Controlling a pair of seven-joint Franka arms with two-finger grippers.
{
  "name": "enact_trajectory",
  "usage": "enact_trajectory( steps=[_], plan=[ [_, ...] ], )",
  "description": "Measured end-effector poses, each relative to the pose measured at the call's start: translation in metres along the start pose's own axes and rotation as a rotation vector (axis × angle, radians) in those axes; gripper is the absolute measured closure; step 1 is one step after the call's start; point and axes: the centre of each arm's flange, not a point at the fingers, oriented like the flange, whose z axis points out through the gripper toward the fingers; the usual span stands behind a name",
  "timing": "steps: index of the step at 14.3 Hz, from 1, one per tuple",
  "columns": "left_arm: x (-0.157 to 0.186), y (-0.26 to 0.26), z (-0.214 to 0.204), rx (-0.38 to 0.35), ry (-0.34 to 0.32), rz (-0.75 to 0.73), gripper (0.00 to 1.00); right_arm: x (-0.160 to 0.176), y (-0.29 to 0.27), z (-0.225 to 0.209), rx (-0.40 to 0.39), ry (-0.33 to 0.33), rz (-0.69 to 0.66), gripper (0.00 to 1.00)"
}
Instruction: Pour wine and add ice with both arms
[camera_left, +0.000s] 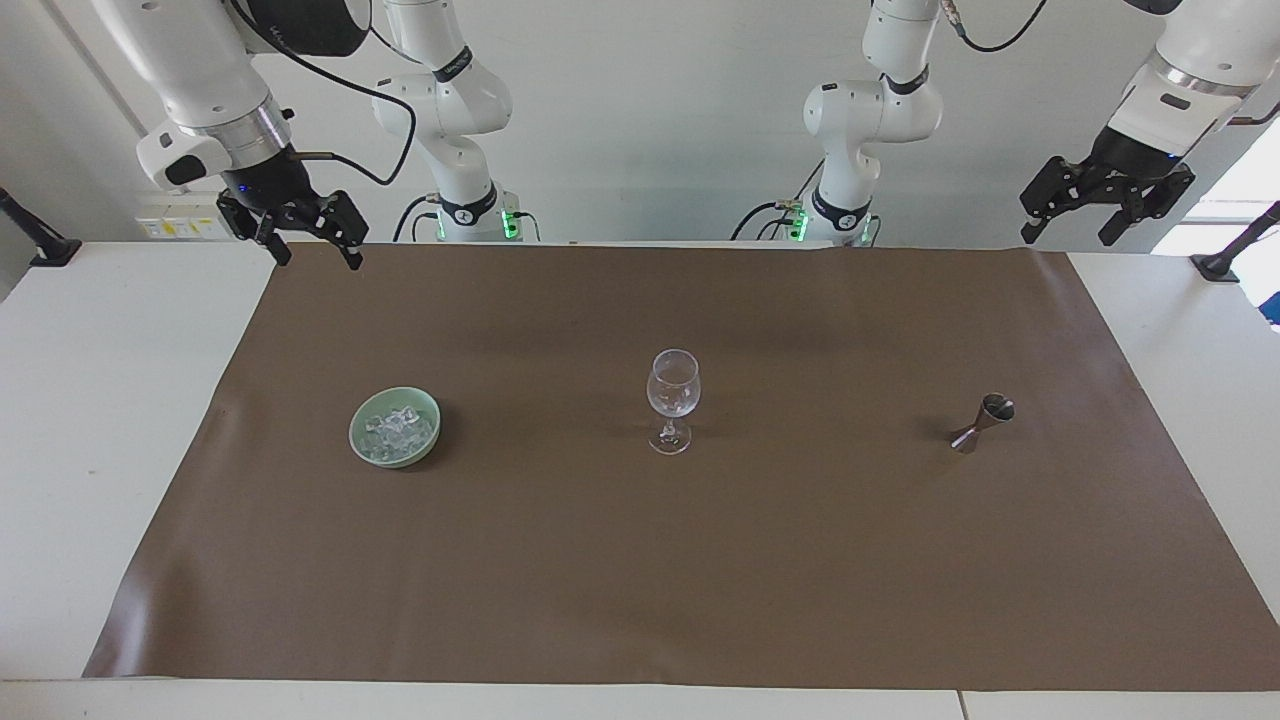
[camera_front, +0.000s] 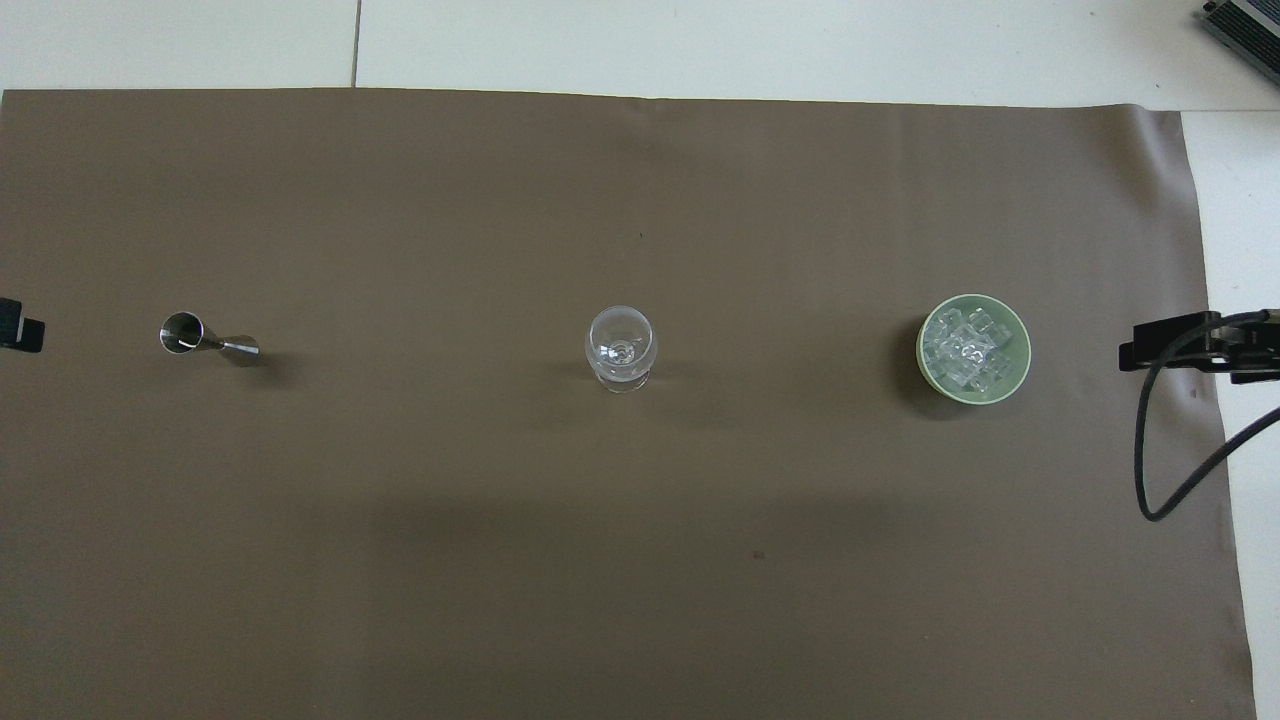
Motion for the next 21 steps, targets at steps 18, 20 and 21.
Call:
enact_trajectory(
  steps=[18,20,21],
  plan=[
    [0.000,0.005,0.001,0.000,-0.002,0.010,0.00,-0.012,-0.002,0.006,-0.005,-0.033,-0.007,0.00],
    [0.000,0.006,0.001,0.000,-0.003,0.011,0.00,-0.012,-0.002,0.006,-0.005,-0.033,-0.007,0.00],
    [0.000,0.006,0.001,0.000,-0.002,0.011,0.00,-0.012,-0.002,0.006,-0.005,-0.033,-0.007,0.00]
  ],
)
